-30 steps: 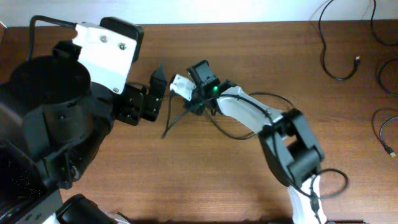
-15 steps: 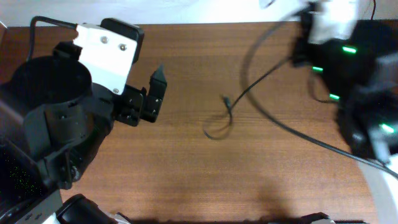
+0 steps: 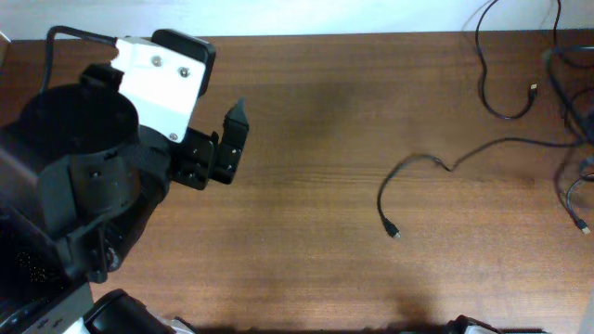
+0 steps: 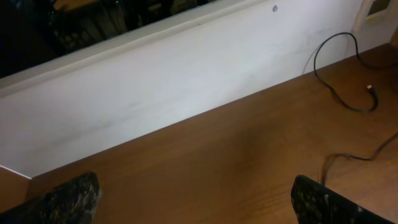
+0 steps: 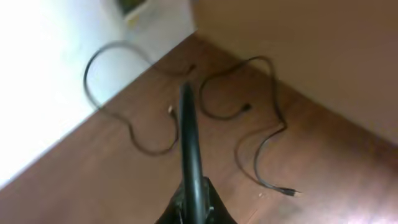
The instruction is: Untangle cables
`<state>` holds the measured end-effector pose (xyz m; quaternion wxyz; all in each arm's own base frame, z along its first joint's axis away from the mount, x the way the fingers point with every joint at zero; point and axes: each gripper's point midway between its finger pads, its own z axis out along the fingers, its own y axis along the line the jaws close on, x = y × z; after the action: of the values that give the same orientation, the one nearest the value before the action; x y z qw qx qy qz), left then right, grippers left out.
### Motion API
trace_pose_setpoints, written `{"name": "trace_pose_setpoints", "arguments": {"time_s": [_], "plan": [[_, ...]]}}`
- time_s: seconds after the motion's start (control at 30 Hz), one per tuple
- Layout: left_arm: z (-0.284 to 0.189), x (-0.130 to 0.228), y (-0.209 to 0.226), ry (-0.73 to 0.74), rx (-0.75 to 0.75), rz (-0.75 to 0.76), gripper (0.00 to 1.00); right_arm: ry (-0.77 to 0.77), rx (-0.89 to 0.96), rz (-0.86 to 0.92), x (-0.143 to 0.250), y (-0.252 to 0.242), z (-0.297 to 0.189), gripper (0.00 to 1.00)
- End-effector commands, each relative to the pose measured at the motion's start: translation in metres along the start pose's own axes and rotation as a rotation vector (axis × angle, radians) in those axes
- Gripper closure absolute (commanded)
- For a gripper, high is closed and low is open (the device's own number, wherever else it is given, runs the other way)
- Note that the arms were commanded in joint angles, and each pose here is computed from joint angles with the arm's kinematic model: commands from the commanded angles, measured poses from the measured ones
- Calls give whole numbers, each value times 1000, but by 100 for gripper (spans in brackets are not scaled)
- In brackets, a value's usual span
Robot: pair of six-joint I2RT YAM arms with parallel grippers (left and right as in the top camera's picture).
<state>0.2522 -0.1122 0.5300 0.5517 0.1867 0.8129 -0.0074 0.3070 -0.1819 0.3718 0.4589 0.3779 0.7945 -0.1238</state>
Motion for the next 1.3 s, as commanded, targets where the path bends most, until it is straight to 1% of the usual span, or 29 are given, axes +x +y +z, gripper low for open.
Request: {"name": "trace_pose_setpoints", "arguments": {"time_s": [0.0,0.2,0.27,0.33,0.4,0.5,0.57,0.63,0.67,0.77,0.93,1.0,1.03,1.13,1.27], "plan": [[-3,-1,5,-8,-18,-15,1,-115,25,114,-27,-22,-24,96],[-3,2,3,0,-10,-11,1,-305,27,97,-79,-33,-26,96],[-3,1,3,0,-10,-11,1,-308,13,111,-87,-38,-21,96],[-3,1,3,0,-10,-11,1,-291,-13,173,-92,-48,-16,96],[-3,1,3,-1,-10,-12,1,-294,-38,195,-100,-55,-17,96],[-3,1,3,-2,-10,-12,1,-359,2,242,-119,-76,-28,96],[-3,1,3,-2,-10,-12,1,-429,72,300,-133,-94,-38,96],[-3,2,3,0,-10,-11,1,-455,168,328,-136,-112,-40,96],[-3,2,3,0,-10,-12,1,-420,215,355,-126,-118,-31,96],[-3,2,3,0,-10,-12,1,-279,243,372,-95,-115,-6,96],[-3,1,3,0,-10,-12,1,58,287,446,-11,-90,22,96],[-3,1,3,-1,-10,-12,1,149,295,439,13,-78,27,96],[-3,1,3,0,-10,-12,1,201,291,406,26,-68,29,96],[-3,1,3,0,-10,-12,1,311,286,366,58,-44,27,96],[-3,1,3,0,-6,-12,1,387,243,314,86,-8,22,96]]}}
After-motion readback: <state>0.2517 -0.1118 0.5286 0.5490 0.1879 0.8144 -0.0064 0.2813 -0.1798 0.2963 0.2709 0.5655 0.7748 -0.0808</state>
